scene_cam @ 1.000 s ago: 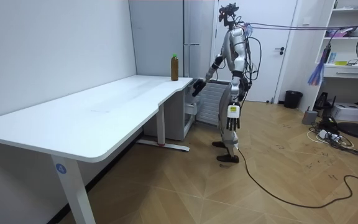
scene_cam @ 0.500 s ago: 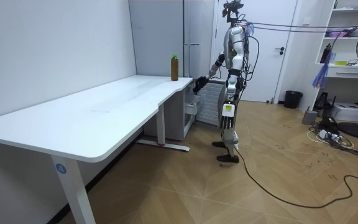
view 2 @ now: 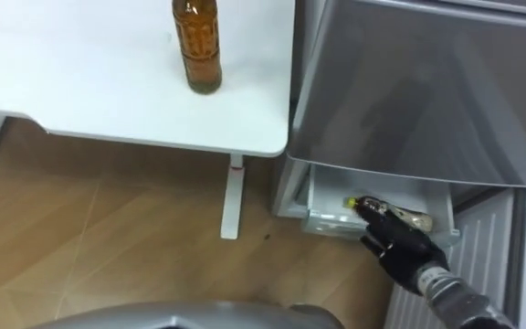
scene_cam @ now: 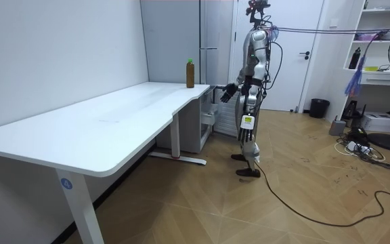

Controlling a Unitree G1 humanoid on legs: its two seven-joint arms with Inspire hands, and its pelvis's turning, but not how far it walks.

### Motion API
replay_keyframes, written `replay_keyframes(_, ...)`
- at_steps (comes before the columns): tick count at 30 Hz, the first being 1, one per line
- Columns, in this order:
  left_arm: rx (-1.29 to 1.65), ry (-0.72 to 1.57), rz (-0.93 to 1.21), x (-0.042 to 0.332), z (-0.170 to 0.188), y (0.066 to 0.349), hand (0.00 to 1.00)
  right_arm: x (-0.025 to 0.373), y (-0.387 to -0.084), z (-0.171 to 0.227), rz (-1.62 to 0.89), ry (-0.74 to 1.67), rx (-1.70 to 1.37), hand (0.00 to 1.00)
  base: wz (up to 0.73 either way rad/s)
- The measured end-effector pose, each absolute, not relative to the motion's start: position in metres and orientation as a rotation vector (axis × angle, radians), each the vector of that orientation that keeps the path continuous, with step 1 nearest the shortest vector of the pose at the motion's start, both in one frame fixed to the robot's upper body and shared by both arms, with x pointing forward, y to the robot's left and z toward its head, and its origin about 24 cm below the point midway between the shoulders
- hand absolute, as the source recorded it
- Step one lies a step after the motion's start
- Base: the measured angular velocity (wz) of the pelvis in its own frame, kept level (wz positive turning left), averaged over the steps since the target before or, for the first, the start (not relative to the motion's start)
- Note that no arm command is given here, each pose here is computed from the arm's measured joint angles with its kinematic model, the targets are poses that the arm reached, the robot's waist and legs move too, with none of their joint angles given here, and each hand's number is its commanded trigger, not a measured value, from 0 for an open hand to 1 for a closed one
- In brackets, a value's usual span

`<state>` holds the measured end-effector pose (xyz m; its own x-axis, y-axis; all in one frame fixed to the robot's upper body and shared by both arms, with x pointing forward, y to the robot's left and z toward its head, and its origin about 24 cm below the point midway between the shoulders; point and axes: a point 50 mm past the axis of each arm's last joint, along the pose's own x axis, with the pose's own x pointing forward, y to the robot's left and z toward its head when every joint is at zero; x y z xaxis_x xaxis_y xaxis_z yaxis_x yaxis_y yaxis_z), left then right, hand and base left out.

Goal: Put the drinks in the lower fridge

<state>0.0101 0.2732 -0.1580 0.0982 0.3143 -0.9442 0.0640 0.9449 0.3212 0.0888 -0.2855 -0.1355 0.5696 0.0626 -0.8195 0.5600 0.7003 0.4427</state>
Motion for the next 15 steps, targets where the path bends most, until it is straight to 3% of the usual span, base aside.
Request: replay_keyframes(15,0.281,1.479,0.242,0.008,-0.162,0.263,0.00,0.035,-0.247,-0.162,-0.249,1.287,0.601,0.00,0.02)
